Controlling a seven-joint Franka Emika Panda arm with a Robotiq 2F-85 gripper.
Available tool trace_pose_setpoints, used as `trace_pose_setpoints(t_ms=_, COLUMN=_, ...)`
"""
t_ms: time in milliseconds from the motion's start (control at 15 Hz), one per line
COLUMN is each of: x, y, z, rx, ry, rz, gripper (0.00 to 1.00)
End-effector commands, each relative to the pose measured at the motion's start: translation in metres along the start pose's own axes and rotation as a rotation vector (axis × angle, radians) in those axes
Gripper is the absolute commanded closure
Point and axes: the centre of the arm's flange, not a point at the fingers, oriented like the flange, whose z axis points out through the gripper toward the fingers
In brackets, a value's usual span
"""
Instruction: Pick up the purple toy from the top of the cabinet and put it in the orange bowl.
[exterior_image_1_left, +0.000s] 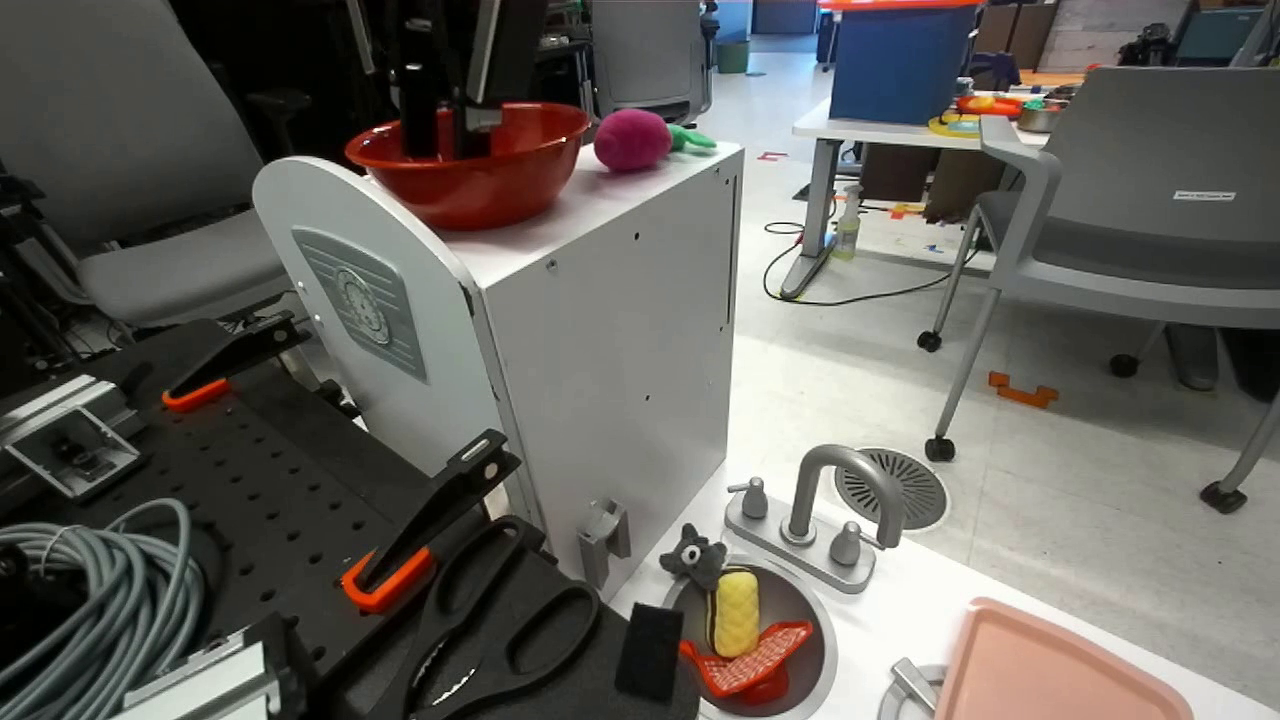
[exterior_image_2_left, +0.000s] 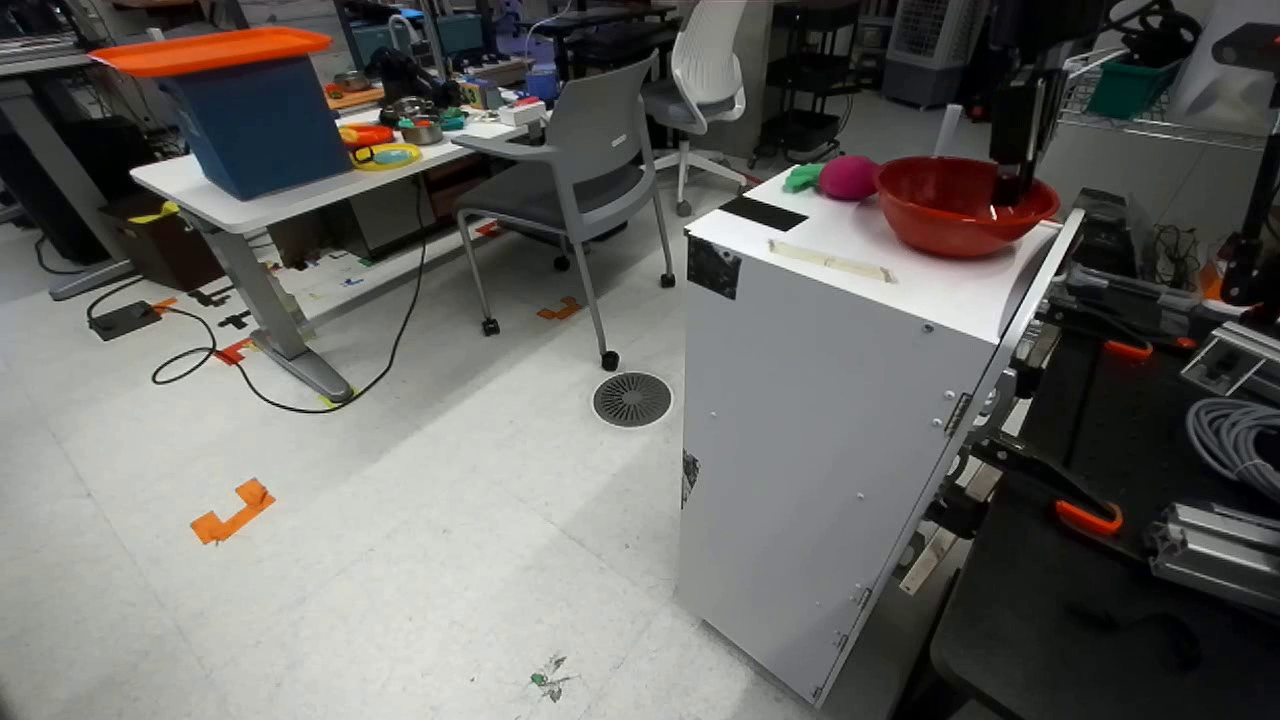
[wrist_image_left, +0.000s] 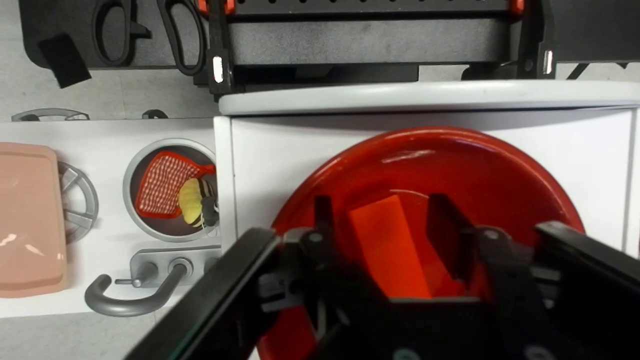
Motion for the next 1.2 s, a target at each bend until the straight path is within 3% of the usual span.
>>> trace_pose_setpoints(t_ms=0, x=0.003, y=0.01, z=0.0, rx=0.012, ry=0.01, rz=0.012, gripper=0.16)
trace_pose_setpoints(t_ms=133, x=0.004, y=0.013, z=0.003, rx=0.018, ry=0.006, rz=0.017, gripper=0.01)
trace_pose_setpoints(t_ms=1133, x=0.023, y=0.019, z=-0.004, rx=0.004, ry=0.005, rz=0.013, gripper=0.0)
